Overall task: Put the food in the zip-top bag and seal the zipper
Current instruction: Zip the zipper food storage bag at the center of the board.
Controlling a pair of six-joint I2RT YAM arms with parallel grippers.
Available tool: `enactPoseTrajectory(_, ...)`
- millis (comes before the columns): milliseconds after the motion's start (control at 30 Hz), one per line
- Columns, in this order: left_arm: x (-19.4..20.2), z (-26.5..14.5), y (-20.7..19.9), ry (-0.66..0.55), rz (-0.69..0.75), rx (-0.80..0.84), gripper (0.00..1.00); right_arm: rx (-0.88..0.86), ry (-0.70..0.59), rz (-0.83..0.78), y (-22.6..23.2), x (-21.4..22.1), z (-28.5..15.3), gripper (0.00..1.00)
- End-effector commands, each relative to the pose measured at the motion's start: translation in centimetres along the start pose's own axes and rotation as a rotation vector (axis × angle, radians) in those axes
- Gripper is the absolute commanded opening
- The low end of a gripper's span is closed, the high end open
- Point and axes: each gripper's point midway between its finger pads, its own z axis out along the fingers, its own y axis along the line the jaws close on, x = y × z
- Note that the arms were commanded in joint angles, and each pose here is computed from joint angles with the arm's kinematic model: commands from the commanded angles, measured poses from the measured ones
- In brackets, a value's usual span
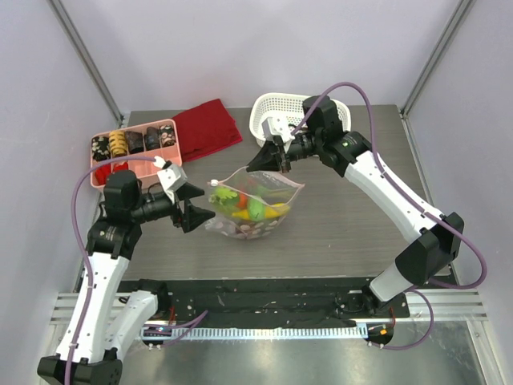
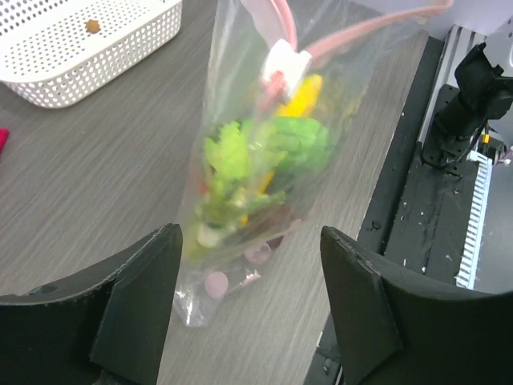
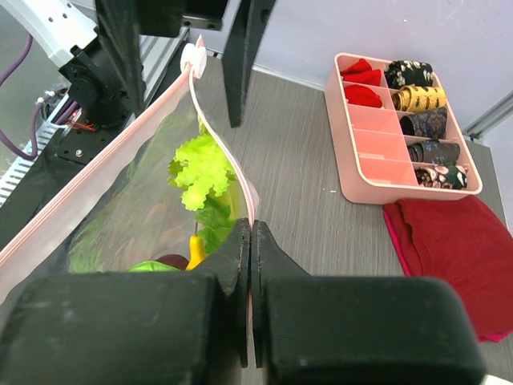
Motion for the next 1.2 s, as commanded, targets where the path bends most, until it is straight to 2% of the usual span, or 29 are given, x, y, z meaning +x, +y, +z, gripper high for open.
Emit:
enactPoseTrajectory(0,-2.9,1.0,0.9,-0.104,0.107,0.043,0.72,-0.023,-0.043,-0.074,0.0,-1.8,-0.2,0.01)
enactPoseTrajectory(133,-4.1,1.4,1.3,-0.149,0.167,0.055,0.73,-0.033,-0.053,-0.068,0.0,-2.0,0.0,0.01)
enactPoseTrajectory(200,-4.2,1.5,0.4,-0.166,0.182,0.111,0.73,-0.037,-0.055,-0.067,-0.1,-2.0,0.1,0.01)
enactPoseTrajectory(400,-4.4,2.0,-0.6,-0.182,0.205,0.173,0.64,-0.048,-0.065,-0.066,-0.3,-2.3,0.6,0.01)
enactPoseTrajectory(500,-4.3,2.6,-0.9,-0.174,0.185,0.192,0.46,-0.053,-0.076,-0.074,-0.1,-2.5,0.9,0.01)
enactPoseTrajectory(533,-4.2,2.7,-0.9,-0.17,0.174,0.196,0.32,-0.053,-0.076,-0.073,0.1,-2.5,0.9,0.01)
enactPoseTrajectory(600,-4.4,2.8,-0.7,-0.169,0.152,0.187,0.16,-0.047,-0.076,-0.075,0.1,-2.5,1.0,0.02)
enactPoseTrajectory(633,-4.5,2.8,-0.7,-0.169,0.145,0.183,0.05,-0.041,-0.074,-0.069,0.1,-2.5,1.0,0.08)
enactPoseTrajectory(667,-4.5,2.7,-0.7,-0.169,0.14,0.18,0.02,-0.035,-0.075,-0.049,0.1,-2.7,1.0,0.16)
enactPoseTrajectory(700,-4.6,2.6,-0.7,-0.17,0.135,0.173,0.0,-0.015,-0.067,-0.049,-0.3,-2.7,0.8,0.42)
enactPoseTrajectory(733,-4.5,2.6,-0.6,-0.169,0.127,0.163,0.0,-0.006,-0.067,-0.052,-0.4,-3.1,0.8,0.53)
enactPoseTrajectory(767,-4.3,2.6,-0.7,-0.166,0.121,0.162,0.0,0.006,-0.07,-0.07,-0.5,-3.7,0.5,0.61)
enactPoseTrajectory(833,-4.4,2.5,-0.7,-0.167,0.099,0.147,0.0,0.029,-0.086,-0.11,-0.5,-5.1,0.3,0.72)
enactPoseTrajectory(967,-4.9,2.4,-0.5,-0.161,0.076,0.124,0.0,0.04,-0.145,-0.205,0.1,-9.0,1.1,0.71)
enactPoseTrajectory(1100,-5.1,2.5,0.2,-0.142,0.055,0.074,0.0,0.018,-0.157,-0.159,1.5,-11.4,3.3,0.67)
enactPoseTrajectory(1167,-5.2,2.4,0.2,-0.137,0.063,0.063,0.0,0.043,-0.127,-0.134,1.5,-11.1,3.8,0.67)
